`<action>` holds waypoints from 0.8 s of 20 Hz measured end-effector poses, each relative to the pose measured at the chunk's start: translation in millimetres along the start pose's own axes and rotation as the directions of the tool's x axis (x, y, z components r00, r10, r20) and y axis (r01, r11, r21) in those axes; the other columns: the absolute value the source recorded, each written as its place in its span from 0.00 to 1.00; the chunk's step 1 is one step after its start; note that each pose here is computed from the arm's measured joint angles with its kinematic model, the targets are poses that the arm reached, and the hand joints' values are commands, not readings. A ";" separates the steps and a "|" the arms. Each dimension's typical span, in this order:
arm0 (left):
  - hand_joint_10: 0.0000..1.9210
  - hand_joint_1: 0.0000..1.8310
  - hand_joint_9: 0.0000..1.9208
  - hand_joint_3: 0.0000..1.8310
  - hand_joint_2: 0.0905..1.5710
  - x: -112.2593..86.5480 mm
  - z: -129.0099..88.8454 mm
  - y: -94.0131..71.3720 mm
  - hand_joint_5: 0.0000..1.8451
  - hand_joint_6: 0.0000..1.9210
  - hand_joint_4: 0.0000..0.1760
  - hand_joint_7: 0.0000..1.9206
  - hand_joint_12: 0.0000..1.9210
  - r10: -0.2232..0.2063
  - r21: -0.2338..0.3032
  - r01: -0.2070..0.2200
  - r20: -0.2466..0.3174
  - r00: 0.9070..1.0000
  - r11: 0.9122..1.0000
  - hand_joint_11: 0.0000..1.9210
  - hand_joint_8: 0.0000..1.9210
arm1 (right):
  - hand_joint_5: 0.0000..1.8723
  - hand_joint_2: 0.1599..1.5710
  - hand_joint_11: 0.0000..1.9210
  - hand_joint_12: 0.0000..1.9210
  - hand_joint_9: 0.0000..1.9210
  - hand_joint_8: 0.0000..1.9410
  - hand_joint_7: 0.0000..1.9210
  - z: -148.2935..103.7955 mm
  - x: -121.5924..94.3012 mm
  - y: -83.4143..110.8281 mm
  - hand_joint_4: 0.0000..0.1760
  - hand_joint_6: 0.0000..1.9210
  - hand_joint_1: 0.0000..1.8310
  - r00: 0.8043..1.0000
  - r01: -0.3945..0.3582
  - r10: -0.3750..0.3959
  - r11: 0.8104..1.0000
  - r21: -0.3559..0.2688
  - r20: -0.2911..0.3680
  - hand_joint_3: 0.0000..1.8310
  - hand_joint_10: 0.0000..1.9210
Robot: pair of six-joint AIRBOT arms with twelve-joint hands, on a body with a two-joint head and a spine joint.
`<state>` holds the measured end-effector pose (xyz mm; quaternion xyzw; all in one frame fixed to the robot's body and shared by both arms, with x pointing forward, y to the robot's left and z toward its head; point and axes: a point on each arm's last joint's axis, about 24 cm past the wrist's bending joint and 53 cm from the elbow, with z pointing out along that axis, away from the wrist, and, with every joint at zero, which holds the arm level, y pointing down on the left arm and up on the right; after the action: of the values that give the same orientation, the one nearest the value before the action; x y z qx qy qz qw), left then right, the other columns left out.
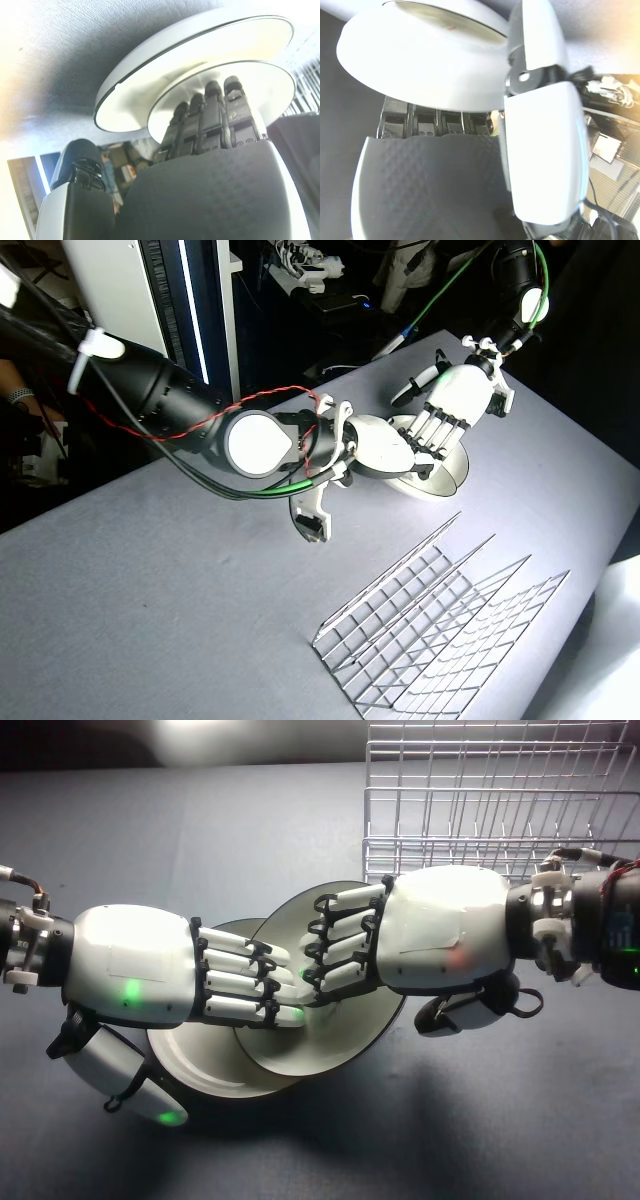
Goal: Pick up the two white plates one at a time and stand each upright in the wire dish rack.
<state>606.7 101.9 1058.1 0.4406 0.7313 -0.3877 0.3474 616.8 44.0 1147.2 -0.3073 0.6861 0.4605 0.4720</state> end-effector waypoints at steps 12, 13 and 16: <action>0.00 0.00 0.00 0.00 0.72 0.5 -1.5 2.5 0.00 0.00 0.00 0.00 0.00 -0.001 0.000 0.001 0.000 1.000 1.000 0.00 0.00 | 0.45 0.66 0.16 0.71 0.42 0.02 0.47 18.6 -9.1 -5.9 0.00 0.03 0.69 0.999 0.001 0.000 1.000 -0.020 0.035 0.00 0.09; 0.00 0.00 0.00 0.00 0.72 0.5 -1.5 2.7 0.00 0.00 0.00 0.00 0.00 -0.001 0.001 0.001 0.000 1.000 1.000 0.00 0.00 | 0.46 0.69 0.31 0.65 0.50 0.39 0.52 18.1 -9.4 -8.2 0.00 0.58 0.66 0.999 0.002 -0.002 1.000 -0.016 0.036 0.01 0.11; 0.00 0.00 0.00 0.00 0.72 0.4 -1.9 3.0 0.00 0.00 0.00 0.00 0.00 -0.001 0.001 0.001 0.001 1.000 1.000 0.00 0.00 | 0.51 0.65 0.41 0.77 0.53 0.41 0.56 18.1 -9.4 -5.3 0.00 0.51 0.80 0.999 0.016 -0.015 0.999 -0.028 0.036 0.00 0.46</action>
<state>609.1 104.7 1057.9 0.4404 0.7312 -0.3882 0.3473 631.3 58.5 1151.8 -0.3108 0.6686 0.4718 0.4834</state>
